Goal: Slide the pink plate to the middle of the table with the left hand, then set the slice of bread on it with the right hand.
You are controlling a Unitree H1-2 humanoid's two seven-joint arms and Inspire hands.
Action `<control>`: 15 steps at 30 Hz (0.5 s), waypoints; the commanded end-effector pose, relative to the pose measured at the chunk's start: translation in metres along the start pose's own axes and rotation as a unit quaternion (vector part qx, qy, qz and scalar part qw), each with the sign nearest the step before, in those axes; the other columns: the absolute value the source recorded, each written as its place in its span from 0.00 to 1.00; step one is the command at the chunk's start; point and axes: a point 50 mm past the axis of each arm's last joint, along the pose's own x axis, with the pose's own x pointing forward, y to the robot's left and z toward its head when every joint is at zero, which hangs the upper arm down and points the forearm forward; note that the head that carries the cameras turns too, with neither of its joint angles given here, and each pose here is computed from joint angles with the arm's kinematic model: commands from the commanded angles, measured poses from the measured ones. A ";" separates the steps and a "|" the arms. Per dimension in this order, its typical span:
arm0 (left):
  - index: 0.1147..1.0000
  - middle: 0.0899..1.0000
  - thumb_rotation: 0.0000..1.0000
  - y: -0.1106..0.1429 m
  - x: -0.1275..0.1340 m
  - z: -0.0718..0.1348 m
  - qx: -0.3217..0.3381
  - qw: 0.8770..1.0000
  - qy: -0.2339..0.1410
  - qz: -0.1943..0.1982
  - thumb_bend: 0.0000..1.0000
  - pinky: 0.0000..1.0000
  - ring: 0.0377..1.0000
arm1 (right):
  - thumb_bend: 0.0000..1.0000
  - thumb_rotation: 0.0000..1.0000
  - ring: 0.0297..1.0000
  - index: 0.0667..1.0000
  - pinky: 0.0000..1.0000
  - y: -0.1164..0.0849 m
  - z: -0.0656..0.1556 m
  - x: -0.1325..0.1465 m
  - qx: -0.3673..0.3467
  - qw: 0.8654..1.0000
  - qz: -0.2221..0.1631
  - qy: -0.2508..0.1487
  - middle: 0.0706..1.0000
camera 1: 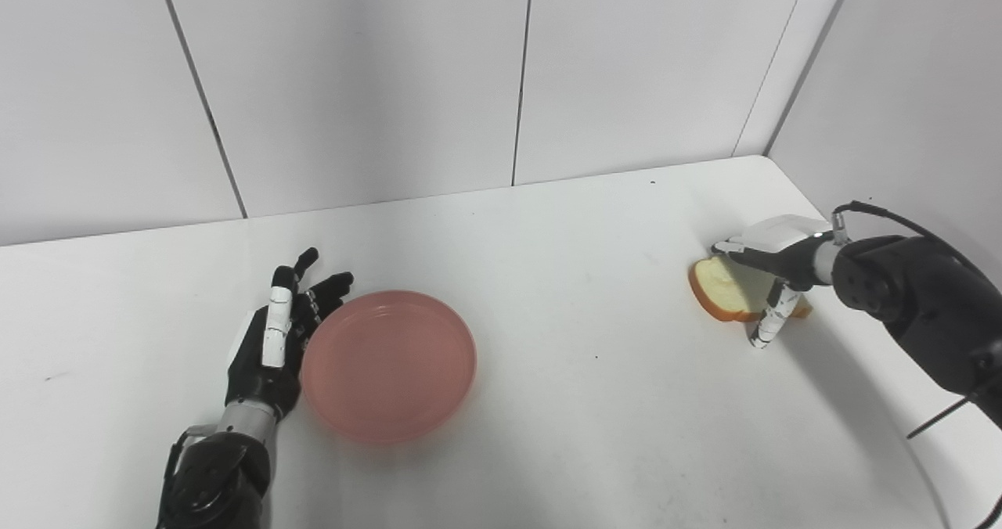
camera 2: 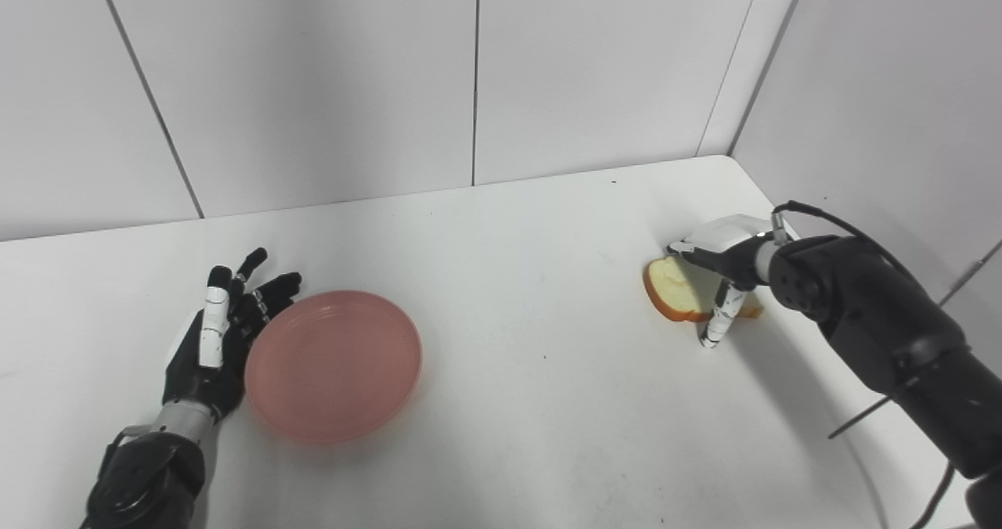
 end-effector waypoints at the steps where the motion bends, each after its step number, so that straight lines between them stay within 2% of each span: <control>1: 0.91 0.72 0.96 0.002 -0.014 -0.033 -0.017 0.998 0.066 0.007 0.86 0.92 0.83 | 1.00 0.22 0.94 0.98 0.94 -0.011 -0.012 -0.005 0.011 0.999 -0.022 0.026 0.97; 4: 0.91 0.72 0.96 0.001 -0.015 -0.033 -0.014 0.998 0.065 0.005 0.85 0.92 0.83 | 1.00 0.21 0.90 0.95 0.85 -0.006 -0.012 -0.003 0.026 0.999 -0.036 0.018 0.95; 6: 0.92 0.73 0.97 0.001 -0.015 -0.034 -0.012 0.998 0.066 0.004 0.85 0.92 0.83 | 1.00 0.17 0.85 0.93 0.73 -0.003 -0.012 -0.001 0.035 0.998 -0.047 0.015 0.94; 8: 0.92 0.73 0.97 0.000 -0.015 -0.035 -0.012 0.998 0.067 0.003 0.84 0.92 0.83 | 0.91 0.04 0.67 0.85 0.56 0.001 -0.012 0.003 0.037 0.997 -0.063 0.009 0.76; 9: 0.92 0.73 0.97 0.000 -0.015 -0.034 -0.014 0.998 0.067 0.003 0.84 0.92 0.83 | 0.90 0.04 0.65 0.84 0.55 0.003 -0.013 0.005 0.032 0.997 -0.072 0.008 0.74; 11: 0.92 0.73 0.96 0.000 -0.015 -0.034 -0.015 0.998 0.067 0.004 0.84 0.93 0.83 | 0.85 0.01 0.57 0.77 0.50 0.007 -0.013 0.010 0.012 0.996 -0.082 0.017 0.64; 12: 0.92 0.73 0.96 0.000 -0.015 -0.034 -0.016 0.998 0.068 0.004 0.84 0.93 0.83 | 0.68 0.01 0.51 0.73 0.46 0.009 -0.013 0.012 0.005 0.996 -0.084 0.023 0.53; 13: 0.92 0.73 0.96 0.000 -0.015 -0.034 -0.016 0.998 0.067 0.004 0.84 0.93 0.83 | 0.63 0.00 0.49 0.72 0.45 0.011 -0.014 0.014 0.001 0.996 -0.085 0.028 0.49; 14: 0.92 0.73 0.97 -0.001 -0.014 -0.033 -0.016 0.998 0.066 0.003 0.84 0.93 0.83 | 0.59 0.00 0.45 0.65 0.41 0.012 -0.014 0.016 0.000 0.996 -0.086 0.030 0.46; 15: 0.92 0.73 0.97 -0.001 -0.014 -0.032 -0.017 0.998 0.065 0.002 0.84 0.93 0.83 | 0.58 0.00 0.45 0.64 0.39 0.013 -0.014 0.017 -0.004 0.996 -0.085 0.033 0.45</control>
